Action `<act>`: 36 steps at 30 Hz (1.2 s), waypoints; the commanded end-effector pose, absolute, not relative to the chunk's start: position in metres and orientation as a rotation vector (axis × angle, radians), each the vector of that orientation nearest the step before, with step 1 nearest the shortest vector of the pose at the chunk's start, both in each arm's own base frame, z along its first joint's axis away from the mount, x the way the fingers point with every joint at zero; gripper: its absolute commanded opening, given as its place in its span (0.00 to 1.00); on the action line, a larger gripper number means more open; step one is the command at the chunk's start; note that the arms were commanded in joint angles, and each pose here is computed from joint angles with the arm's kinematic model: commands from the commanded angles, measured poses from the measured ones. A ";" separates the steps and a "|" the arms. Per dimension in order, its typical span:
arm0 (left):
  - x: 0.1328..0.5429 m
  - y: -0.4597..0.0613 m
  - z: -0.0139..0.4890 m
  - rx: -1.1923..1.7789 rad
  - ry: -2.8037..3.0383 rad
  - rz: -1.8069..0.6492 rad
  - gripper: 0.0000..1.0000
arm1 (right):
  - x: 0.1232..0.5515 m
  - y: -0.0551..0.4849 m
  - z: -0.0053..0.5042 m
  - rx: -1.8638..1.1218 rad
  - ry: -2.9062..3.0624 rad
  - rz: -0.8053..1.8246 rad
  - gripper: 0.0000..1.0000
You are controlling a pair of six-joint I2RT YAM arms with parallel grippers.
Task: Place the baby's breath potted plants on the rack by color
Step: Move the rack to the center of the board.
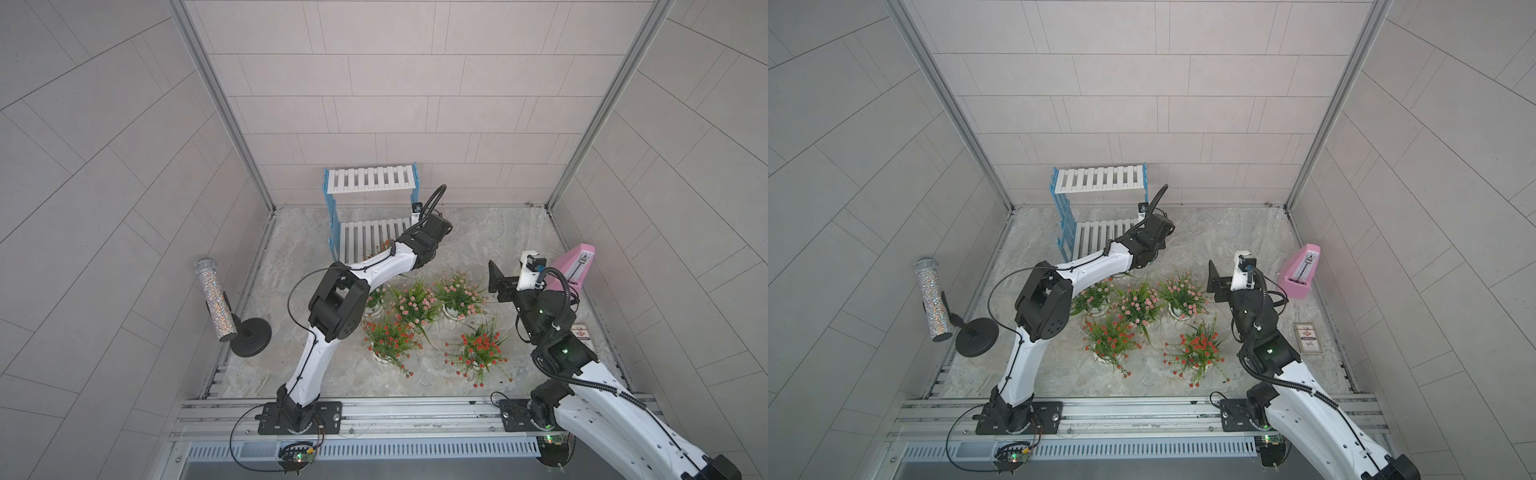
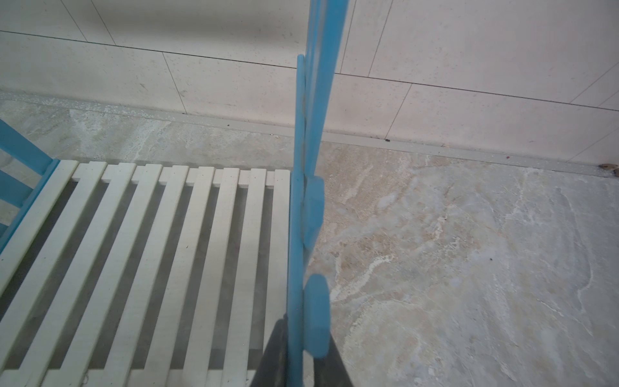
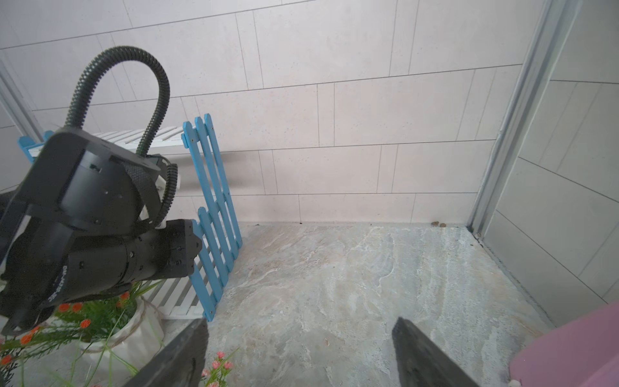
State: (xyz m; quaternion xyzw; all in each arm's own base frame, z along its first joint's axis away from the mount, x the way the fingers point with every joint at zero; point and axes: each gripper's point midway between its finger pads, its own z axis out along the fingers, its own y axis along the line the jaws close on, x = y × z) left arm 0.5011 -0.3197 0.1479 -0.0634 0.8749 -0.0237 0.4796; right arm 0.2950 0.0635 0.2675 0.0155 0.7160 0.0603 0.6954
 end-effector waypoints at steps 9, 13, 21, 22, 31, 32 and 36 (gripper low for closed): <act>0.493 -0.374 0.165 -0.105 2.095 -0.274 0.76 | 0.281 0.040 0.265 0.130 1.594 0.067 0.93; 0.491 -0.383 0.206 0.118 2.054 -0.325 0.94 | 0.281 0.040 0.265 0.128 1.599 0.070 0.99; 0.470 -0.301 0.301 0.251 1.998 -0.470 0.94 | 0.290 0.062 0.262 0.035 1.662 0.138 0.99; 0.465 -0.282 0.307 0.238 2.003 -0.470 0.94 | 0.293 0.070 0.260 0.003 1.684 0.162 0.99; 0.404 -0.136 0.286 -0.020 2.151 -0.364 0.94 | 0.305 0.147 0.246 -0.296 1.851 0.457 0.98; 0.396 -0.119 0.276 -0.072 2.191 -0.349 0.94 | 0.306 0.154 0.255 -0.322 1.847 0.487 0.98; 0.360 -0.068 0.230 -0.244 2.339 -0.278 0.94 | 0.306 0.170 0.256 -0.386 1.877 0.549 0.98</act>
